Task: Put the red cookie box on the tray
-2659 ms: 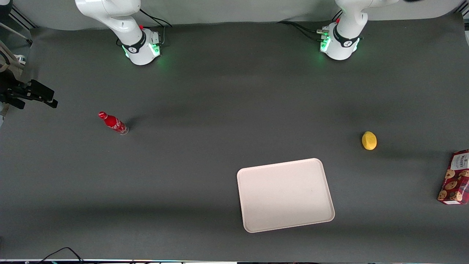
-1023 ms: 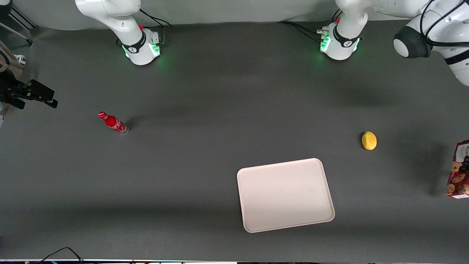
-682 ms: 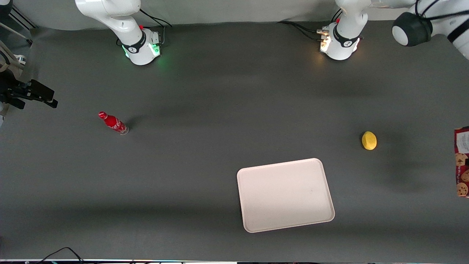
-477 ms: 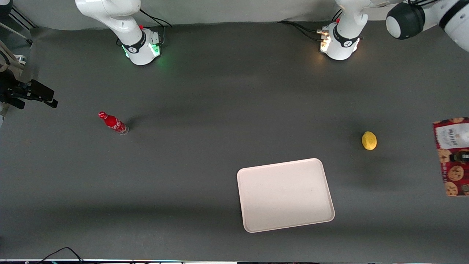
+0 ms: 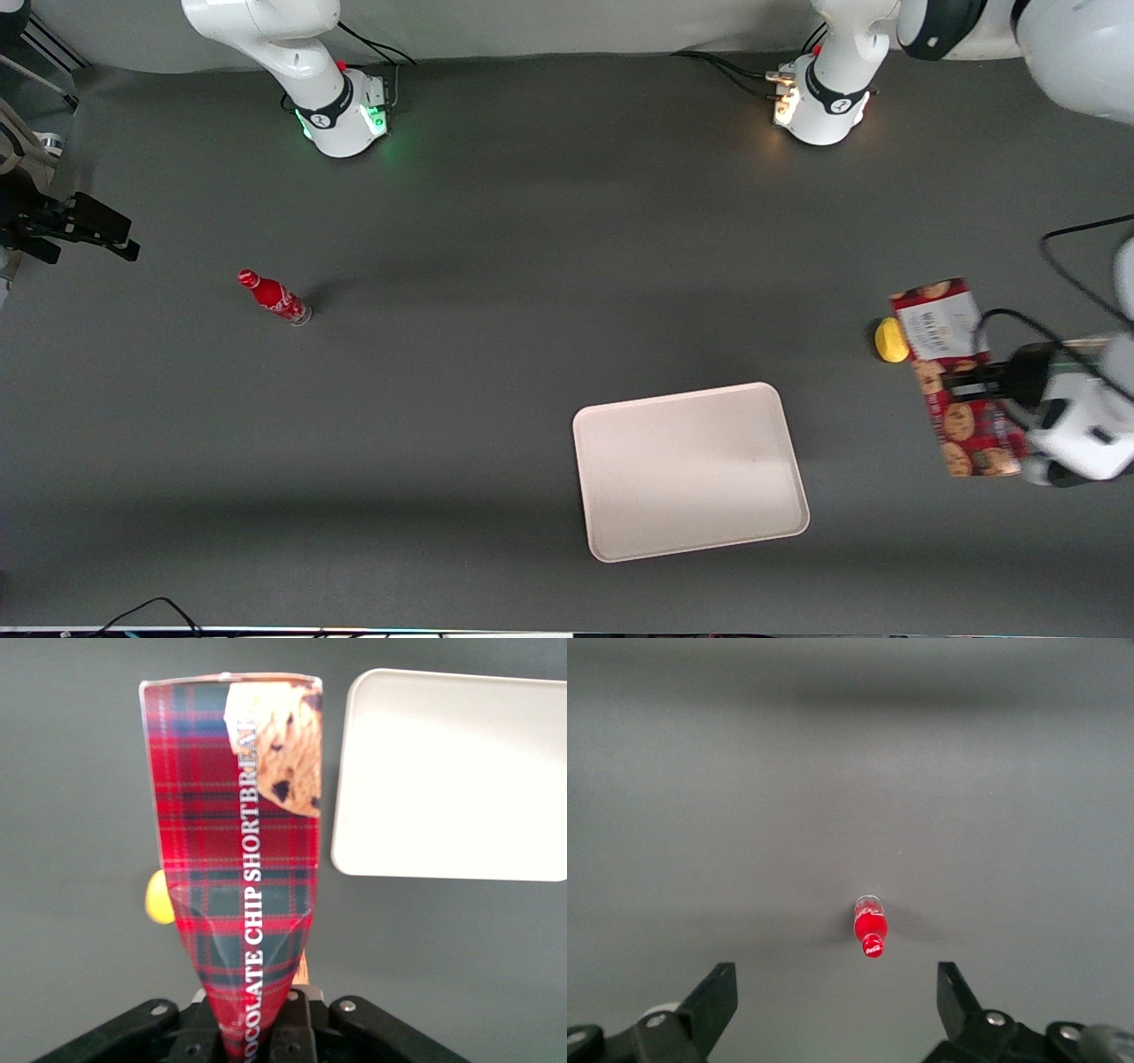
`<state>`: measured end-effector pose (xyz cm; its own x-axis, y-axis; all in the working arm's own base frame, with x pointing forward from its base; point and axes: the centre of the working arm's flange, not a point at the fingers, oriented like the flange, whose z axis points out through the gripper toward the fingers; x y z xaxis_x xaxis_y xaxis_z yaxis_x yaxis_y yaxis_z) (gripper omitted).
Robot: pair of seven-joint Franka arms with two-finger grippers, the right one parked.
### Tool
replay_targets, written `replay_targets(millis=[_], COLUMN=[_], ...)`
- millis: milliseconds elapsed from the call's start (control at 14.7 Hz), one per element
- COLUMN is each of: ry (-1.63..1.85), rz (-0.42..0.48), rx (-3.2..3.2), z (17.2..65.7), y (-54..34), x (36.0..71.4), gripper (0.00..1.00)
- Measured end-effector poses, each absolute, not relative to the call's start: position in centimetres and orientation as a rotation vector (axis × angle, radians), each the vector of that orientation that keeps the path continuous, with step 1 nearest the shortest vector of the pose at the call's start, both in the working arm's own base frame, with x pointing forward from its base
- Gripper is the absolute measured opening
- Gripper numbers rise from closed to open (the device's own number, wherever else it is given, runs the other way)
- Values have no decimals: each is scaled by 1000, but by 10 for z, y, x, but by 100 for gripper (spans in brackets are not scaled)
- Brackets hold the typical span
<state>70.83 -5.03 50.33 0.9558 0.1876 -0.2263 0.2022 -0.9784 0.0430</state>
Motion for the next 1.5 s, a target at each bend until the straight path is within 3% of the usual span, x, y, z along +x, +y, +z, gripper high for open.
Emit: replay_targets(millis=[273,545,818,1091,1227,1364,1432,1500], ry=[257,242,196,188,197,209,210,203], rz=[-241,-166,-63,-43,-85,-165,-200,-230], rx=[3051,3048,3080,3079,3092,3117,3131,3136], z=[411,293,236,236,254,297,327,362], y=[-144,-157,-158,-160,-153,-141,-134,-128], x=[723,728,735,737,736,731,726,719], gripper=[12,12,13,53,72,94,100,100])
